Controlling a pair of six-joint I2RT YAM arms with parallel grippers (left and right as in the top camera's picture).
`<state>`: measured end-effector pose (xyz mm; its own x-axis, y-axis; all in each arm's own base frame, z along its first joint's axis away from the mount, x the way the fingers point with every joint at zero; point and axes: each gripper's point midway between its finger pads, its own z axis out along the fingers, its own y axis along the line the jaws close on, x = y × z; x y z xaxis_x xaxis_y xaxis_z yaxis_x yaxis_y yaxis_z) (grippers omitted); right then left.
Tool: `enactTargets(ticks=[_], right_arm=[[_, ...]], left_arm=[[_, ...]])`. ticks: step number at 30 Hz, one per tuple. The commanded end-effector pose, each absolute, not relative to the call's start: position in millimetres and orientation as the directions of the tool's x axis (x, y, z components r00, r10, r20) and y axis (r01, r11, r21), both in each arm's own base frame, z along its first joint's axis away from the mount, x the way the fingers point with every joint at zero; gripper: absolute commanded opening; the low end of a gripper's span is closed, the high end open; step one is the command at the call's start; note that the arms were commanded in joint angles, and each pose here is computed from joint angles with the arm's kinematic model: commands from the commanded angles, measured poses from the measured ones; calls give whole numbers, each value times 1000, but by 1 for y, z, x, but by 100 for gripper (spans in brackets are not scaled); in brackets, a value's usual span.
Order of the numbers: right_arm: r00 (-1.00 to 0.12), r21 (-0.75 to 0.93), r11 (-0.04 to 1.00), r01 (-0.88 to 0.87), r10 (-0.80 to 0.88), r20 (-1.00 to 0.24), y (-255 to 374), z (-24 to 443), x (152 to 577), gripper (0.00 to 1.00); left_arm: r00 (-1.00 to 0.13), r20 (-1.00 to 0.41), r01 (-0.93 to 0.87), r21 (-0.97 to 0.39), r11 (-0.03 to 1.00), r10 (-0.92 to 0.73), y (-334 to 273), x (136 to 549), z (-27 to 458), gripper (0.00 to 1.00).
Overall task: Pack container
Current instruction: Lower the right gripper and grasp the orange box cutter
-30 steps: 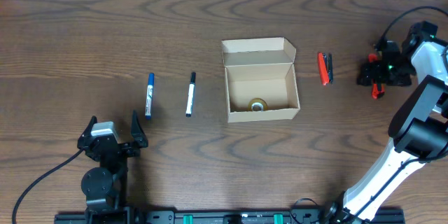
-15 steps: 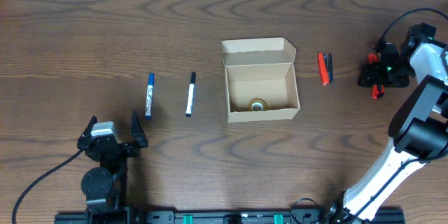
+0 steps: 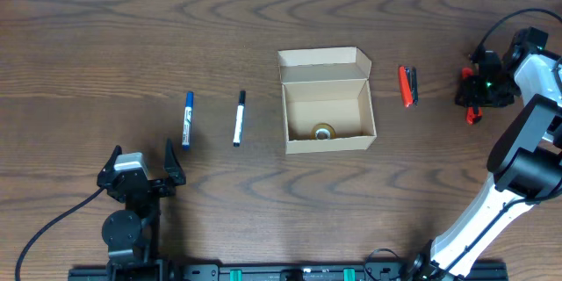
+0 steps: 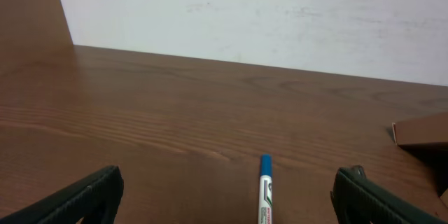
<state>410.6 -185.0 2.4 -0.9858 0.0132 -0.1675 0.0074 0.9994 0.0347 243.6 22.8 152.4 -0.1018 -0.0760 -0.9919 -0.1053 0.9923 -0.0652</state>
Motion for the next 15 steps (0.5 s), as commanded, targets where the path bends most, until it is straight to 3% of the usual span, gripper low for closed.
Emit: enactTargets(ticks=[1,3,5,15], right_arm=[[-986,42,999,12,19,-163,-184,0,409,45],[-987,41,999,12,19,-163,-184,0,409,36],[-987,35,999,13,19,-160,-185,0,409,35],[-991,-29,998,51,46,-129,-197,-1,403,43]], left_arm=[[-152,-985,-125,-60,990,-79,25,242,135,95],[-152,-985,-124,-60,990,-79,25,242,135,95],[-152,-985,-124,-60,990,-79,25,242,135,95],[-152,-985,-125,-60,990,-79,25,242,135,95]])
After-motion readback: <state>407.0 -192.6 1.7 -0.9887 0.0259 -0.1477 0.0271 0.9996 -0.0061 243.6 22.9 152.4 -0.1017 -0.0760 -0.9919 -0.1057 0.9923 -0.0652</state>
